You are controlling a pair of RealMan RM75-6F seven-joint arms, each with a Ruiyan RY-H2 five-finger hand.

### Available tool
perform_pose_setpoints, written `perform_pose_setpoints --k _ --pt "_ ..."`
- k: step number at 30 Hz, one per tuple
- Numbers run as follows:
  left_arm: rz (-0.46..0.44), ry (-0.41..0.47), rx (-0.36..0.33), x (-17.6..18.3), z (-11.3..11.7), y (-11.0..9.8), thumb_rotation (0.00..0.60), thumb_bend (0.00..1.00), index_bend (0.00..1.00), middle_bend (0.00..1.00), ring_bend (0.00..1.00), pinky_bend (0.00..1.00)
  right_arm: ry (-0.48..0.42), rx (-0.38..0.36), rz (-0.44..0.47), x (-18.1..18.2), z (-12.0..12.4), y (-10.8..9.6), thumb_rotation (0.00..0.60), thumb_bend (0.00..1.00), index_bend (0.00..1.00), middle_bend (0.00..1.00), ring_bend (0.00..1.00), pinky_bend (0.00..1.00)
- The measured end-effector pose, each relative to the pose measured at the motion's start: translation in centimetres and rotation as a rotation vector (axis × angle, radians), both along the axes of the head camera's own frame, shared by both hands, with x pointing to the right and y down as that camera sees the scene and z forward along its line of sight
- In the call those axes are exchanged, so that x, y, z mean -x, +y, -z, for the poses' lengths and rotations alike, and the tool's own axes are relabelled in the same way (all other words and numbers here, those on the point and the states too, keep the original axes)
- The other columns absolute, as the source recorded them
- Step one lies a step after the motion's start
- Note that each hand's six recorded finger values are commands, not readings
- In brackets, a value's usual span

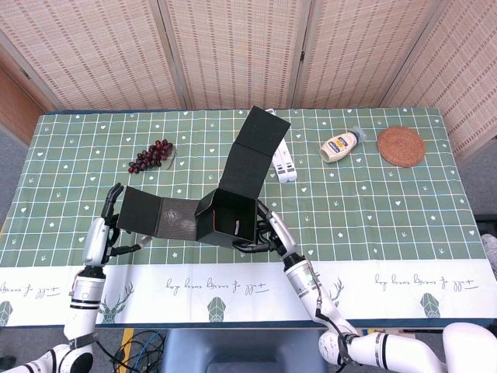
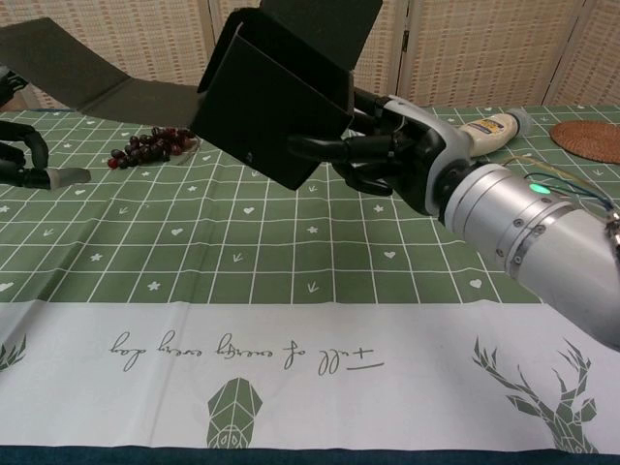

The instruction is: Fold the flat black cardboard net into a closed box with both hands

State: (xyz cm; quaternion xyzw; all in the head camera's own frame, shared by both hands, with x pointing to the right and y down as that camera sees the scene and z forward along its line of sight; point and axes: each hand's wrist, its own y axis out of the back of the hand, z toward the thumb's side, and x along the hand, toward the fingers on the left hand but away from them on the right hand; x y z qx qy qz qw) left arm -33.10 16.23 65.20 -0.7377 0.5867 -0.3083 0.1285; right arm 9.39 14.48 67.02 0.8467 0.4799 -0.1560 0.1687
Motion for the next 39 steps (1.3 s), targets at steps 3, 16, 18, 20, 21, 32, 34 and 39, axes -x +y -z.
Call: perform_pose_setpoints --k 3,16,18,20,21,32,34,39 --pt "0.005 0.058 -0.001 -0.8 0.2 0.0 0.6 0.08 0.0 0.0 0.62 0.9 0.004 0.003 0.013 0.6 -0.4 0.4 0.6 0.3 0.23 0.4 0.8 1.0" --pt "0.026 0.199 -0.038 -2.5 1.6 0.2 0.6 0.08 0.0 0.0 0.62 0.9 0.036 0.002 0.088 2.3 -1.3 1.9 0.6 0.32 0.23 0.4 0.8 1.0" --pt "0.02 0.21 -0.034 -2.7 1.7 0.4 0.6 0.08 0.0 0.0 0.62 0.9 0.042 0.0 0.093 2.4 -1.3 1.9 0.6 0.33 0.23 0.4 0.8 1.0" --pt "0.012 0.229 -0.03 -3.0 1.9 0.5 0.6 0.08 0.0 0.0 0.62 0.9 0.055 -0.006 0.106 2.7 -1.4 1.9 0.6 0.33 0.23 0.4 0.8 1.0" --pt "0.006 0.232 -0.029 -3.1 1.9 0.5 0.6 0.08 0.0 0.0 0.62 0.9 0.06 -0.009 0.112 2.8 -1.4 1.9 0.6 0.33 0.23 0.4 0.8 1.0" --pt "-0.077 0.189 -0.061 -4.5 1.8 0.1 0.6 0.08 0.01 0.0 0.62 0.9 0.148 -0.008 0.166 4.3 -2.5 1.9 0.6 0.35 0.23 0.4 0.8 1.0" --pt "-0.104 0.162 -0.083 -4.7 1.7 -0.1 0.6 0.08 0.06 0.01 0.62 0.9 0.16 0.001 0.174 4.5 -2.8 2.0 0.6 0.35 0.23 0.4 0.8 1.0" --pt "-0.154 0.126 -0.126 -5.0 1.4 -0.5 0.6 0.08 0.21 0.09 0.63 0.9 0.184 0.016 0.193 4.8 -3.3 2.0 0.6 0.35 0.23 0.4 0.8 1.0"
